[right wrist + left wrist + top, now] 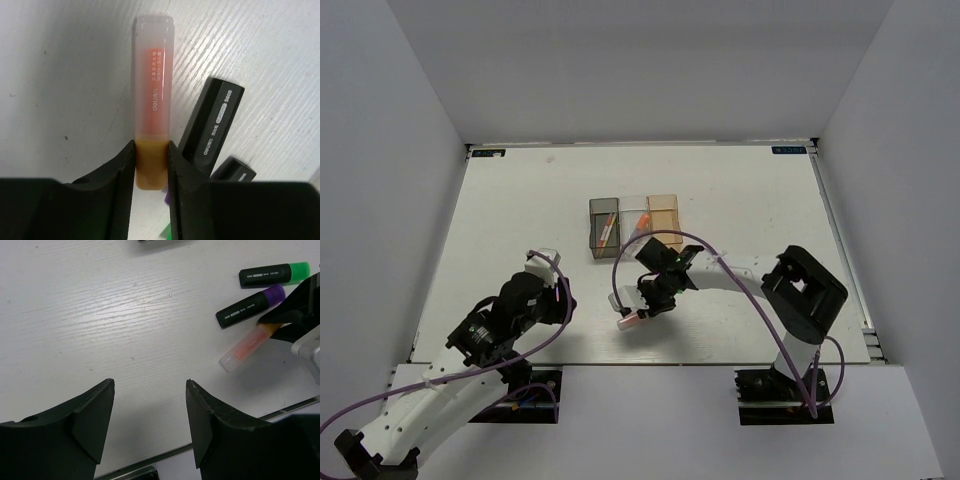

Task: Sort the stationery into containers
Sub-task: Pick up the pen from the center of the board, then place the pen in the storage box.

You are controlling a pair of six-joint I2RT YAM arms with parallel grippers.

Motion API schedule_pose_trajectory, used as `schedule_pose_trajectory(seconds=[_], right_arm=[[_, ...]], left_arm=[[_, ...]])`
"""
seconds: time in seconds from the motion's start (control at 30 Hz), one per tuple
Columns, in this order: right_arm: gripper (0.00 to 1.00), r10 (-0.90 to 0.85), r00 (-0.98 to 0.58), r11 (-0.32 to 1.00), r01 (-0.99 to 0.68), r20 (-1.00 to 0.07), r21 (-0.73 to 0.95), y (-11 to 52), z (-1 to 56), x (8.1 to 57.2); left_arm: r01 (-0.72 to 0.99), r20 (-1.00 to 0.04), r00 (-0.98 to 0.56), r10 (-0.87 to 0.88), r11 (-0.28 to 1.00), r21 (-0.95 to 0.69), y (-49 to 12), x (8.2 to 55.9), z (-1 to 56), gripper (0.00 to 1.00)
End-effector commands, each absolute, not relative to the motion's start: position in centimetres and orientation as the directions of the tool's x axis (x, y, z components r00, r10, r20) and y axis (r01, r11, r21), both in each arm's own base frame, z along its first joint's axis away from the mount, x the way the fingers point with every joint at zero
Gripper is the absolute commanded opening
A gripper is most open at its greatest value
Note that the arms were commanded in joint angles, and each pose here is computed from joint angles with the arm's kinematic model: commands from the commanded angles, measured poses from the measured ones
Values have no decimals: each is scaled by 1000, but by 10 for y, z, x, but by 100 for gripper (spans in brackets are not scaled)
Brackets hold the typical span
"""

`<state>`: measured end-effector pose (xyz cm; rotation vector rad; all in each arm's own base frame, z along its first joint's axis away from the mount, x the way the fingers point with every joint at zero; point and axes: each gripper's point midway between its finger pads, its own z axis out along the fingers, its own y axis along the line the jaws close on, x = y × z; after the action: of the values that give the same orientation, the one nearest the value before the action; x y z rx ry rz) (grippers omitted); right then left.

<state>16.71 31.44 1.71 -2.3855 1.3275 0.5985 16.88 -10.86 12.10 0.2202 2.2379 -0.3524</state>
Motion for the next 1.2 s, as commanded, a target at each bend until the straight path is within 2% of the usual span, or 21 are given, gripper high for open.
schedule_pose_trajectory(seconds=[0.0, 0.17, 0.27, 0.33, 0.37, 0.43, 0.47, 0.5, 0.53, 0.57, 0.6, 0.67, 0.73, 0.93, 1.17], right_arm=[[0, -777, 449, -486, -873, -441, -34, 284, 5, 154], [0, -730, 330, -469, -879, -599, 87, 298, 80, 120], [0, -683, 316, -452, -891, -659, 41, 315, 137, 124], [0, -679, 338, -415, -909, -652, -38, 319, 157, 139], [0, -727, 355, -362, -925, -588, -111, 313, 157, 160], [0, -731, 385, -301, -923, -564, -240, 321, 171, 190], [0, -791, 390, -223, -901, -471, -371, 313, 173, 226], [0, -813, 388, -201, -887, -434, -415, 309, 171, 239], [0, -819, 430, -232, -853, -378, -468, 308, 168, 253], [0, -849, 426, -189, -798, -313, -573, 306, 177, 281], [0, -877, 429, -214, -754, -218, -621, 296, 173, 300], [0, -875, 470, -271, -668, -112, -693, 298, 175, 328], [0, -876, 477, -282, -627, -72, -726, 301, 174, 346], [0, -814, 558, -469, -467, 161, -750, 316, 161, 391], [0, -729, 635, -591, -397, 254, -703, 330, 143, 404]], left_arm=[[273, -782, -622, 36, 946, -174, -108, 171, 122, 69], [279, -778, -627, 42, 945, -173, -109, 171, 120, 69], [285, -775, -630, 46, 942, -176, -111, 171, 119, 69], [290, -772, -634, 49, 940, -179, -112, 170, 119, 69], [287, -769, -637, 51, 942, -175, -111, 170, 117, 69], [297, -769, -636, 55, 938, -178, -113, 170, 118, 69], [299, -767, -639, 56, 937, -180, -114, 169, 117, 69], [301, -767, -639, 59, 937, -179, -114, 169, 116, 69], [311, -766, -640, 62, 932, -185, -116, 169, 116, 69], [311, -765, -641, 63, 932, -184, -116, 169, 116, 69], [313, -760, -646, 67, 931, -185, -117, 169, 115, 69], [314, -754, -653, 73, 931, -183, -117, 168, 113, 69], [314, -752, -655, 74, 931, -183, -117, 168, 113, 69], [319, -753, -654, 74, 929, -186, -119, 168, 113, 69], [323, -749, -658, 80, 928, -184, -119, 167, 111, 69]])
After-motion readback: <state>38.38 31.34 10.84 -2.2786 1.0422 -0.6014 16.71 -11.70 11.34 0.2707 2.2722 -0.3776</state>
